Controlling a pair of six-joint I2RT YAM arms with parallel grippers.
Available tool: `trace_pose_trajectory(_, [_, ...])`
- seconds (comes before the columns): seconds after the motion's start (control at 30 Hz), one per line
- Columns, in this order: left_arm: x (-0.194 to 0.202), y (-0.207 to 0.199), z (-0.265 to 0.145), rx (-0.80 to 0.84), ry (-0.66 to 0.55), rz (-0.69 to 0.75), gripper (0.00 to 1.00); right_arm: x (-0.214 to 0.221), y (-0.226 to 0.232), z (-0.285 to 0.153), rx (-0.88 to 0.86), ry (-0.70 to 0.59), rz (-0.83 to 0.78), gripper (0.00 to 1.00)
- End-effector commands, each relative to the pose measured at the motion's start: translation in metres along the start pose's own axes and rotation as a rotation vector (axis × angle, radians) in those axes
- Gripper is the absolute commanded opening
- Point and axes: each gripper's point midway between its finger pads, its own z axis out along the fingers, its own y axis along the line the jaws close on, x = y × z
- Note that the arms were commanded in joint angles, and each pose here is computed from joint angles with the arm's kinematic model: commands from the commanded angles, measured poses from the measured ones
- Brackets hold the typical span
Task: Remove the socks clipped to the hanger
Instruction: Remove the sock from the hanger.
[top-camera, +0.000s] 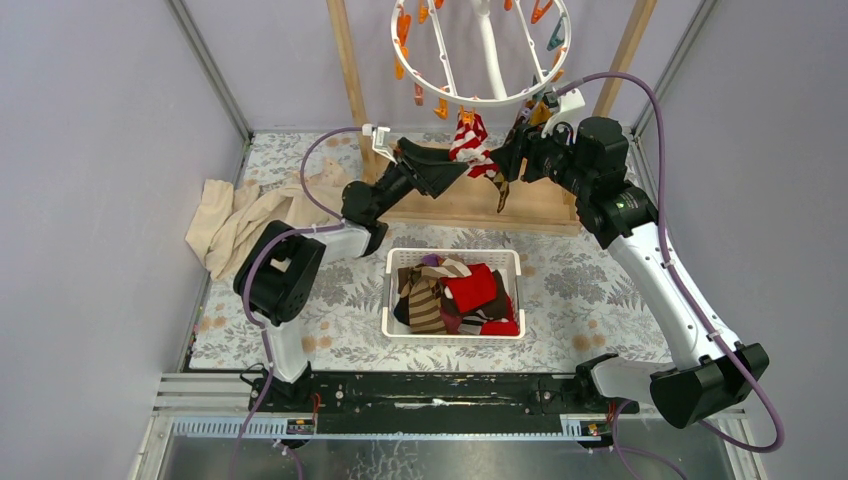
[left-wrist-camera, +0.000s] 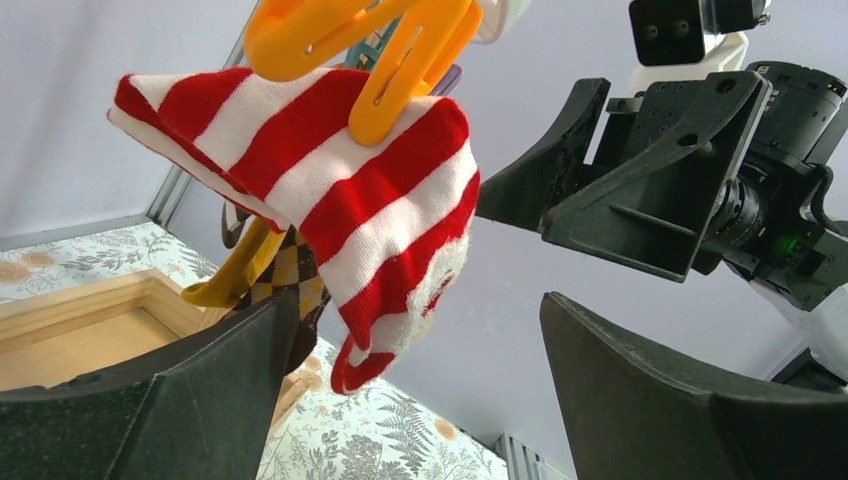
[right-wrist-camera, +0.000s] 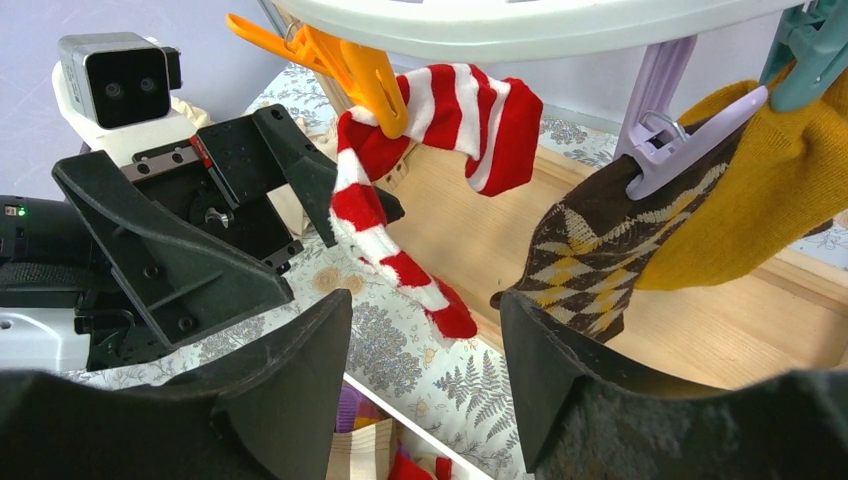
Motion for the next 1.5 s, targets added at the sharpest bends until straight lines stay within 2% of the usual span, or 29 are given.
trace_pose_trajectory(0.0, [-0.011, -0.019, 0.01, 0.057, -0.017, 0.068, 0.99, -0.03, 0.008, -0.009, -0.018, -0.083, -0.03, 0.63])
trace_pose_trajectory(0.03, [-0.011, -0.02, 0.011, 0.056, -0.016, 0.071, 0.98, -0.031, 0.008, -0.009, -0.017, -0.084, -0.03, 0.63])
trace_pose_trajectory(0.1, [-0.012, -0.022, 0.013, 0.06, -0.008, 0.078, 0.89, -0.031, 0.008, -0.009, -0.02, -0.085, -0.028, 0.63])
trace_pose_trajectory(0.2, [-0.009, -0.025, 0.018, 0.087, 0.027, 0.084, 0.6, -0.032, 0.009, -0.008, -0.025, -0.087, -0.025, 0.61])
trace_pose_trajectory(0.23, [-0.007, -0.025, 0.019, 0.093, 0.037, 0.08, 0.55, -0.032, 0.009, -0.008, -0.027, -0.089, -0.023, 0.61])
trace_pose_trajectory(0.37, [-0.006, -0.023, 0.019, 0.086, 0.048, 0.089, 0.48, -0.032, 0.01, -0.008, -0.031, -0.089, -0.015, 0.6])
trace_pose_trajectory(0.47, [-0.005, -0.024, 0.02, 0.085, 0.061, 0.098, 0.34, -0.032, 0.011, -0.009, -0.031, -0.092, -0.014, 0.6])
trace_pose_trajectory(0.7, [-0.002, -0.023, 0.02, 0.05, 0.094, 0.119, 0.09, -0.04, 0.017, -0.01, -0.057, -0.12, 0.002, 0.58])
trace_pose_trajectory(0.87, [0.002, -0.025, 0.021, 0.0, 0.125, 0.164, 0.06, -0.049, 0.017, -0.013, -0.038, -0.162, 0.006, 0.57])
trace_pose_trajectory(1.13, [0.009, -0.03, 0.032, -0.084, 0.182, 0.275, 0.06, -0.055, 0.037, -0.009, 0.07, -0.246, -0.061, 0.56])
trace_pose_trajectory(1.23, [0.012, -0.027, 0.031, -0.12, 0.197, 0.299, 0.05, -0.062, 0.034, -0.015, 0.129, -0.305, -0.04, 0.54])
trace_pose_trajectory(1.47, [0.014, -0.031, 0.035, -0.15, 0.228, 0.341, 0.05, -0.064, 0.022, -0.023, 0.251, -0.354, -0.032, 0.51])
